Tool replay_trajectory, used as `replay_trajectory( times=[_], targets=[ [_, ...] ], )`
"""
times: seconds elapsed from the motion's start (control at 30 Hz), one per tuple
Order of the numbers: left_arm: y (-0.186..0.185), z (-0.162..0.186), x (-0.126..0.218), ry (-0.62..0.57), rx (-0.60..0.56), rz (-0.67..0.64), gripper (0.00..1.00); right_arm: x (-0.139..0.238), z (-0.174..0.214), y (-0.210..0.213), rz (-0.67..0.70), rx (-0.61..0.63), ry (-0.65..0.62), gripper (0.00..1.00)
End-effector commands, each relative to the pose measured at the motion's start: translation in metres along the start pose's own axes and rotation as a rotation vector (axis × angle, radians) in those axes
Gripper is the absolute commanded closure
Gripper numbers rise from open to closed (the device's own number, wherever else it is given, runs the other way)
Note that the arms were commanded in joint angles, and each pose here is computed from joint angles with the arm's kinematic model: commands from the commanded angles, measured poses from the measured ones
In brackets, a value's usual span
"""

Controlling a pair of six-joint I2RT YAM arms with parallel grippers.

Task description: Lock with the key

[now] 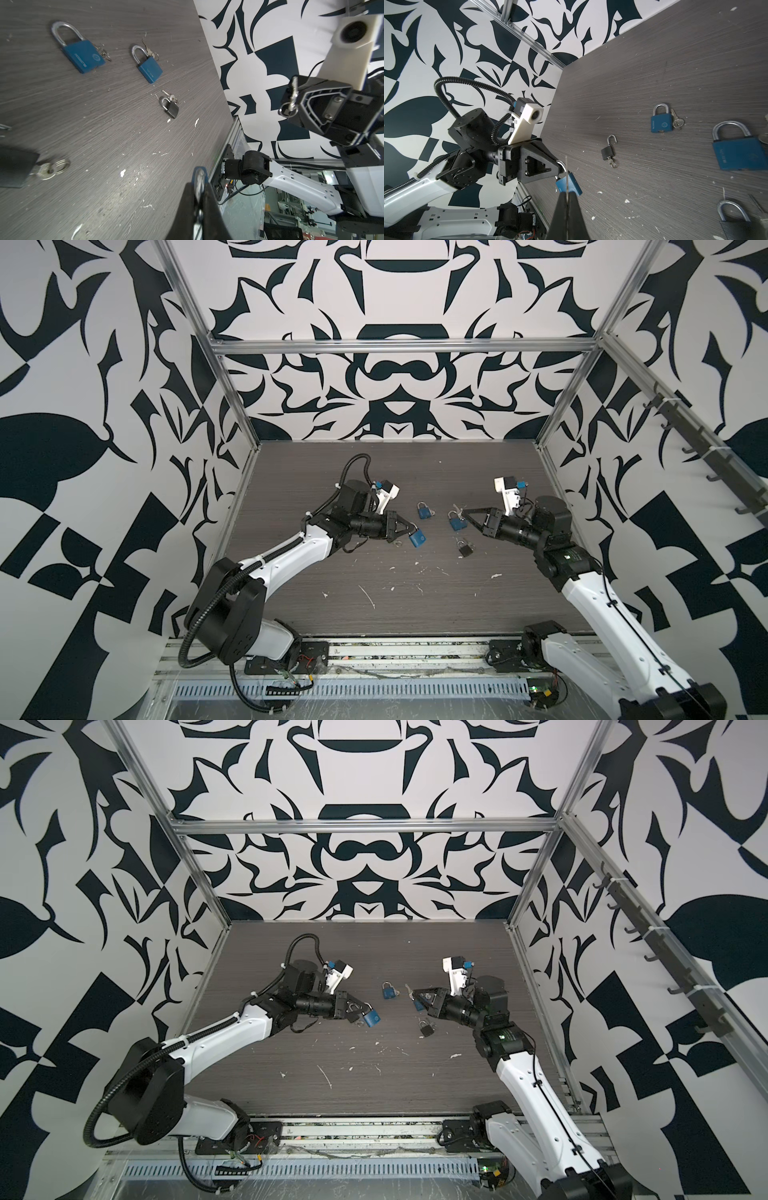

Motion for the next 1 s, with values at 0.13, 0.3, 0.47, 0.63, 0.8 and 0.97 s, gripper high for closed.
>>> replay_trajectory(
  times=[0.13,0.3,0.47,0.63,0.8,0.97],
  targets=[
    [-0.003,-0.003,-0.026,0.058,-0.023,-0.009,1.0,0.006,0.004,-0.02,0.073,-0.012,-0.018,1.0],
    [0.009,-0.005,-0.044,0.09,0.007,-0.047,1.0,0.0,0.004,-0.04,0.075,-0.066,-0.024,1.0],
    [0.027,-0.01,-0.066,0.131,0.05,-0.081,1.0,-0.008,0.003,-0.052,0.08,-0.087,-0.012,1.0],
    [0.041,-0.014,-0.09,0.186,0.08,-0.111,1.0,-0.014,0.002,-0.061,0.09,-0.092,0.001,1.0],
    [0.055,-0.015,-0.105,0.221,0.112,-0.157,1.0,-0.019,0.001,-0.066,0.096,-0.097,0.008,1.0],
    [0.065,-0.014,-0.117,0.255,0.136,-0.177,1.0,-0.02,0.001,-0.069,0.104,-0.098,0.013,1.0]
  ],
)
Point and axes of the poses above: each gripper's point midway between its finger pads, its own x axis back along the fingers, its own y axis along the line the jaws close on, z = x × y, the point moved 7 cm from there along x, back along the fingers, and after that the axes turned 2 degrees about x, right-handed, at the moved point
